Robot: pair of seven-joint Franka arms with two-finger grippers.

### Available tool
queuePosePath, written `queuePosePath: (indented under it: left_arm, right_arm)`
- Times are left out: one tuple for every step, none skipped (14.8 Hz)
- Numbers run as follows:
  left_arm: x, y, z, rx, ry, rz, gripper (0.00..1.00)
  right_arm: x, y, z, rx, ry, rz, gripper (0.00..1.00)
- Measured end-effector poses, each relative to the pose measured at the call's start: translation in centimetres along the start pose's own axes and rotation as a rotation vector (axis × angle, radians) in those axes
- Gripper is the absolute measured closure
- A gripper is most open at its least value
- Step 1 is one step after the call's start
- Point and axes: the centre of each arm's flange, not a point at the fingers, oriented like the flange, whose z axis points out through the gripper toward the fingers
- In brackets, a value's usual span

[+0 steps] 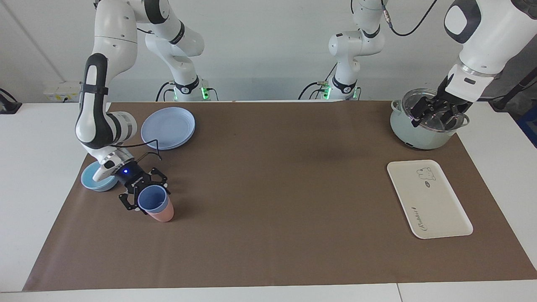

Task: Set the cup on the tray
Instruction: 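Grasp the rim of the blue cup with the right gripper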

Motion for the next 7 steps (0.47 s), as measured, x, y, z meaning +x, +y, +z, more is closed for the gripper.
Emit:
queuePosePath:
  left_arm:
    - [0.0, 0.0, 0.0, 0.0, 0.0, 0.0, 0.0]
    - [0.0, 0.0, 0.0, 0.0, 0.0, 0.0, 0.0]
    - [0.0, 0.0, 0.0, 0.0, 0.0, 0.0, 0.0]
    - [0.0, 0.0, 0.0, 0.0, 0.0, 0.0, 0.0]
    - [0.0, 0.0, 0.0, 0.0, 0.0, 0.0, 0.0]
    - [0.0, 0.0, 0.0, 0.0, 0.0, 0.0, 0.0]
    - [0.0, 0.0, 0.0, 0.0, 0.0, 0.0, 0.0]
  right_arm:
    - [-0.02, 0.03, -0.03, -0.003, -0.001, -0.003, 0.0]
    - [-0.03, 0.04, -0.04, -0.004, -0.001, -0.006, 0.0]
    - [-0.01, 0.05, -0.05, -0.007, 0.003, -0.003, 0.0]
    - [0.0, 0.07, -0.05, -0.011, 0.009, 0.001, 0.0]
    - [-0.01, 0.08, -0.06, -0.013, 0.01, 0.002, 0.0]
    - [-0.02, 0.08, -0.06, -0.014, 0.01, 0.002, 0.0]
    - [-0.03, 0.09, -0.07, -0.015, 0.009, 0.002, 0.0]
